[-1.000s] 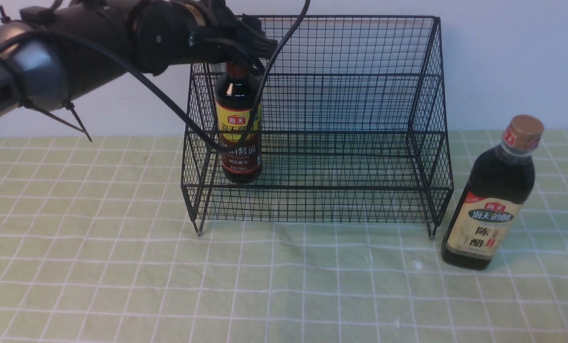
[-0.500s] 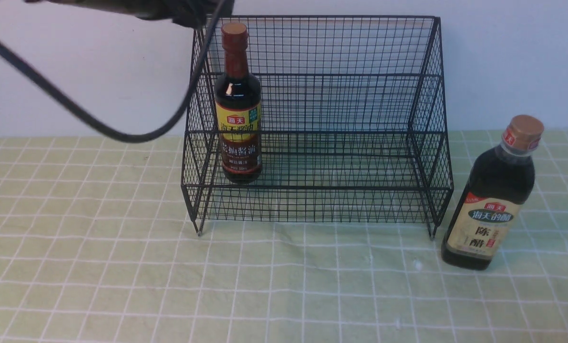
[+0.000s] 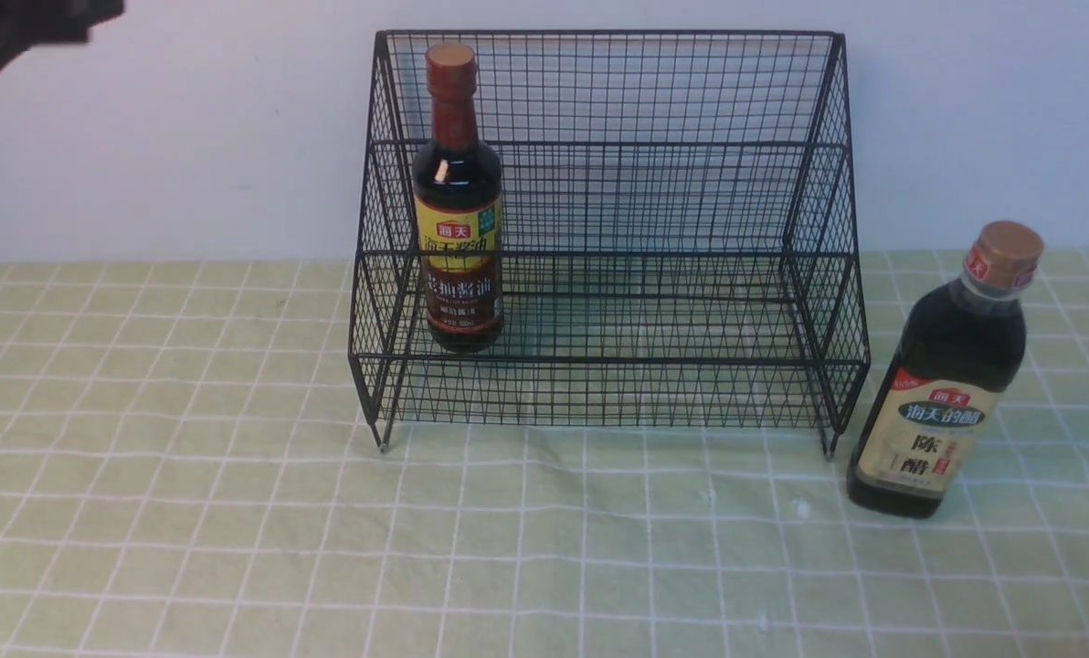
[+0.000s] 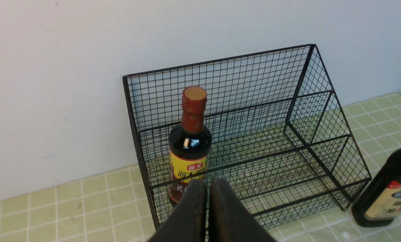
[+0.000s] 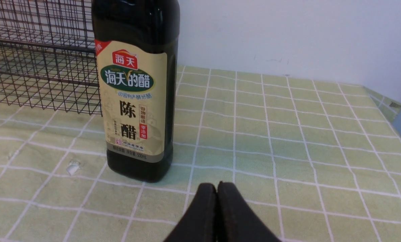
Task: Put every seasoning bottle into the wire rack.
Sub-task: Use the right arm to grab the condiment bottle closest to it
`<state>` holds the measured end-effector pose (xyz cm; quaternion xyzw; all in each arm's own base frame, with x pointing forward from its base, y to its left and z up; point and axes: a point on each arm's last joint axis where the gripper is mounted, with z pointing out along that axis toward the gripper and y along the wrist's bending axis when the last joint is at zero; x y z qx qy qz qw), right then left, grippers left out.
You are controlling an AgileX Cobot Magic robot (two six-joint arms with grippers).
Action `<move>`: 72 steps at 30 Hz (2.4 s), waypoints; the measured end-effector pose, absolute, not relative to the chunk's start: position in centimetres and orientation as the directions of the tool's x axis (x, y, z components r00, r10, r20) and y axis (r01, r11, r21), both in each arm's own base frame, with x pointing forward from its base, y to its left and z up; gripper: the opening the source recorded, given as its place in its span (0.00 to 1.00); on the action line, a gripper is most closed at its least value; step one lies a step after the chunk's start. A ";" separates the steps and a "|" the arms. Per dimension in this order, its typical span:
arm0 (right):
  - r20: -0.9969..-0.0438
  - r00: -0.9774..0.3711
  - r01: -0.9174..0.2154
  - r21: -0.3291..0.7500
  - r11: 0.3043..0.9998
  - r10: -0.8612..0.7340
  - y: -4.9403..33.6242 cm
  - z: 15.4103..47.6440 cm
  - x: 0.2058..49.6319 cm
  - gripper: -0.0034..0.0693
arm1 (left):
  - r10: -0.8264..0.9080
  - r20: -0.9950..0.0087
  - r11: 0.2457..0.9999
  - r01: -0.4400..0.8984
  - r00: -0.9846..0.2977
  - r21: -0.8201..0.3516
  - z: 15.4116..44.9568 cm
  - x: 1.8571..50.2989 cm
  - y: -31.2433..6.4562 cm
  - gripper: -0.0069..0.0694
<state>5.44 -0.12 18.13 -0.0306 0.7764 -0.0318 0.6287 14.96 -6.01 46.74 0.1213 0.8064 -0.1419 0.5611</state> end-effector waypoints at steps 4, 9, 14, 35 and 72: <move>-0.974 -0.207 -0.007 -0.088 0.996 -0.087 -0.1 18.1 5.4 0.03 | 0.025 -0.947 0.929 0.357 -0.320 -0.096 45.5 11.8 -4.8 0.08; -0.974 -0.207 -0.007 -0.088 0.996 -0.087 -0.1 18.1 5.4 0.03 | 0.021 -0.950 0.929 0.358 -0.311 -0.096 44.6 10.0 -4.1 0.08; -0.974 -0.207 -0.007 -0.088 0.996 -0.087 -0.1 18.1 5.4 0.03 | 0.025 -0.947 0.929 0.357 -0.320 -0.096 44.3 9.5 -3.9 0.08; -0.974 -0.207 -0.007 -0.089 0.996 -0.088 -0.1 18.1 5.4 0.03 | 0.120 -0.986 0.975 0.202 -0.111 0.096 24.1 5.4 -1.1 0.08; -0.974 -0.207 -0.007 -0.089 0.996 -0.088 -0.1 18.1 5.4 0.03 | 0.113 -0.953 0.987 0.140 -0.282 0.075 17.1 5.2 -0.7 0.08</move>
